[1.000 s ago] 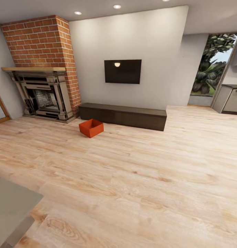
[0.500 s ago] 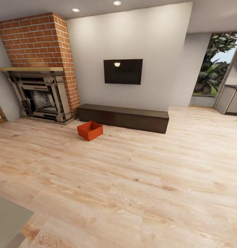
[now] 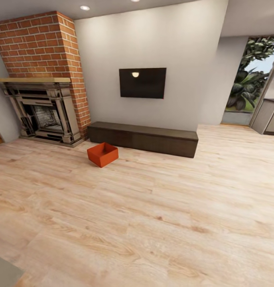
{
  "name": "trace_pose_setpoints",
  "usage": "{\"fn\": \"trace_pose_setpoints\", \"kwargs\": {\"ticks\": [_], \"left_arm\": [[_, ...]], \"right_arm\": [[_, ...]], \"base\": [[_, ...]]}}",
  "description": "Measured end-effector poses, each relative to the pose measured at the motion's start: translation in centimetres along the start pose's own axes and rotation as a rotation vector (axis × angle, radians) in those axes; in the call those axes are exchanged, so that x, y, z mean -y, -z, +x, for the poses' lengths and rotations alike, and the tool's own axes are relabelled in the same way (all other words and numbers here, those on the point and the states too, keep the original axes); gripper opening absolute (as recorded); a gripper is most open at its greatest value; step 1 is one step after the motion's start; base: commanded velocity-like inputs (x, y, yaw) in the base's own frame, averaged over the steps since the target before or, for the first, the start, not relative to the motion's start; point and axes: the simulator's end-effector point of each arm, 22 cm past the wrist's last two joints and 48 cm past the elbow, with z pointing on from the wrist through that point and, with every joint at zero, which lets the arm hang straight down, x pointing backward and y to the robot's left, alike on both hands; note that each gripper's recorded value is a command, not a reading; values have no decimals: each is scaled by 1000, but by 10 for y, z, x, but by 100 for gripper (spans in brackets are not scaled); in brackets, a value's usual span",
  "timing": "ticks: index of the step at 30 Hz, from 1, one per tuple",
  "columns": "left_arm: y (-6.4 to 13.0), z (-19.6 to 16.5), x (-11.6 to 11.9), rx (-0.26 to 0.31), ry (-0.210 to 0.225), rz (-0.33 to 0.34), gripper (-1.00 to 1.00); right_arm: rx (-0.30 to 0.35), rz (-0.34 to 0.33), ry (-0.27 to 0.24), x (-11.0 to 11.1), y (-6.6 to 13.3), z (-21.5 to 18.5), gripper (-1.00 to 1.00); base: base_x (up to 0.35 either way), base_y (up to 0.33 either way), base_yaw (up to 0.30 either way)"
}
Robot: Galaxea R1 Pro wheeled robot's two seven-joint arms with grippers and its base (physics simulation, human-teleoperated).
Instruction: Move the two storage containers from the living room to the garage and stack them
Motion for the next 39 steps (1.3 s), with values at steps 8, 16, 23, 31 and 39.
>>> {"fn": "trace_pose_setpoints", "kwargs": {"ticks": [8,16,23,31,39], "left_arm": [[0,0,0,0,0,0,100],[0,0,0,0,0,0,100],[0,0,0,0,0,0,100],[0,0,0,0,0,0,100],[0,0,0,0,0,0,100]], "right_arm": [[0,0,0,0,0,0,100],[0,0,0,0,0,0,100],[0,0,0,0,0,0,100],[0,0,0,0,0,0,100],[0,0,0,0,0,0,100]], "base": [[322,0,0],[322,0,0],[322,0,0],[322,0,0],[322,0,0]]}}
